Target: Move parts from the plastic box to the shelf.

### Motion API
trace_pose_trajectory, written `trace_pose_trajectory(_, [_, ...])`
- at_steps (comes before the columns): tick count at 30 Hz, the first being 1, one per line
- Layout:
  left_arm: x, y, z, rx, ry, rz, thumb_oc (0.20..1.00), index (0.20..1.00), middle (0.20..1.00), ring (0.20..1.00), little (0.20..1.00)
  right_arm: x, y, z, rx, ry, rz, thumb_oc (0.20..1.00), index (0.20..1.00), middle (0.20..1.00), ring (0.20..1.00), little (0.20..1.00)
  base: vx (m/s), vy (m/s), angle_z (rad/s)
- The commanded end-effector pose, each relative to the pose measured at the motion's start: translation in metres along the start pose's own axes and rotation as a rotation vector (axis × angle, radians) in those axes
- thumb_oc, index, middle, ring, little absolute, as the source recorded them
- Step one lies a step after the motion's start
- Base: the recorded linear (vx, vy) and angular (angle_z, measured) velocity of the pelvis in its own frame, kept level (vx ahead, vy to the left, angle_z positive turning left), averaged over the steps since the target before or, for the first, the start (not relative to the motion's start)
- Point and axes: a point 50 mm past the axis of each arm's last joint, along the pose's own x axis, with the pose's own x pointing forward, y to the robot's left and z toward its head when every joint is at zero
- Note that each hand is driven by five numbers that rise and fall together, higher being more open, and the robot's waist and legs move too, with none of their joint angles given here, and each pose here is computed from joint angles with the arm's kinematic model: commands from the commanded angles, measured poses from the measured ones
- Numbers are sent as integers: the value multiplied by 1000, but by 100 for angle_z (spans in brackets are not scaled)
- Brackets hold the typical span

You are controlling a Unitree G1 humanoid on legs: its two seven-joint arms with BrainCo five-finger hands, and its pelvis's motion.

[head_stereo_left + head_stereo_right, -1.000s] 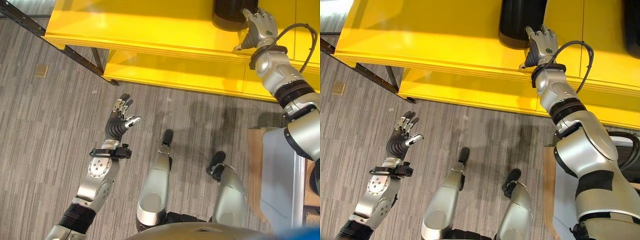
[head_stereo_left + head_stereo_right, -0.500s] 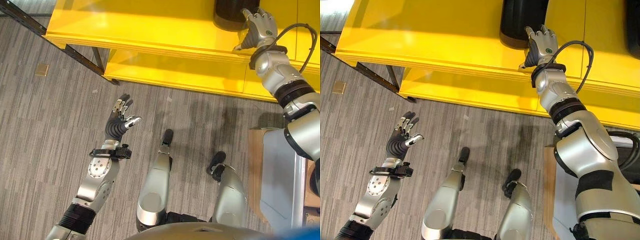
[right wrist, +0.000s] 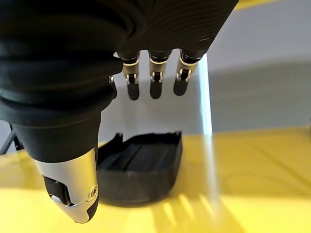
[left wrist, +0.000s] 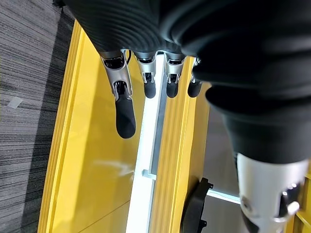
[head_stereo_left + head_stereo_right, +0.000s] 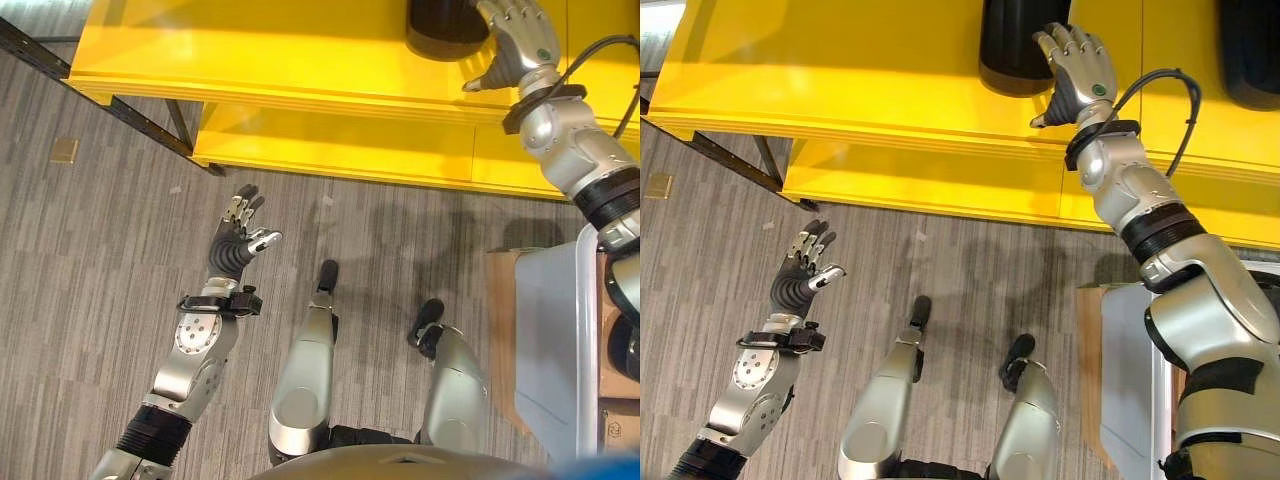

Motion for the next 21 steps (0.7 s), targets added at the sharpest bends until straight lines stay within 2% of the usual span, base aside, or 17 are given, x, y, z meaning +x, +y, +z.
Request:
trace_pose_trajectory(1, [-4,2,23,39,-112,-22,1000,1000,1000,1000,1000,2,-25,3,-24,-65,-97,1000,1000,1000,1000,1000,-10,-4,-5])
trace_pose_trajectory(8, [-6,6,22,59,-96,-17,1000,1000,1000,1000,1000,-11,-37,8,10,-138,-129,1000,1000,1000,1000,1000,-4,-11,-7])
trace_pose_trajectory(14, [-9,7,16,60,-71,-2,1000,1000,1000,1000,1000,-48,-29,7,177,-162,-148,1000,1000,1000,1000,1000,22,-6,-6])
trace_pose_trajectory(15, [-10,8,16,62,-67,4,1000,1000,1000,1000,1000,-58,-23,6,228,-149,-138,1000,1000,1000,1000,1000,97,-18,-8])
trace_pose_trajectory(16, [-12,11,12,63,-53,25,1000,1000,1000,1000,1000,-91,-4,7,446,-105,-118,1000,1000,1000,1000,1000,107,-8,-6])
trace_pose_trajectory(21, [-20,19,6,69,-16,50,1000,1000,1000,1000,1000,-146,35,15,888,15,-23,1000,1000,1000,1000,1000,91,11,-17])
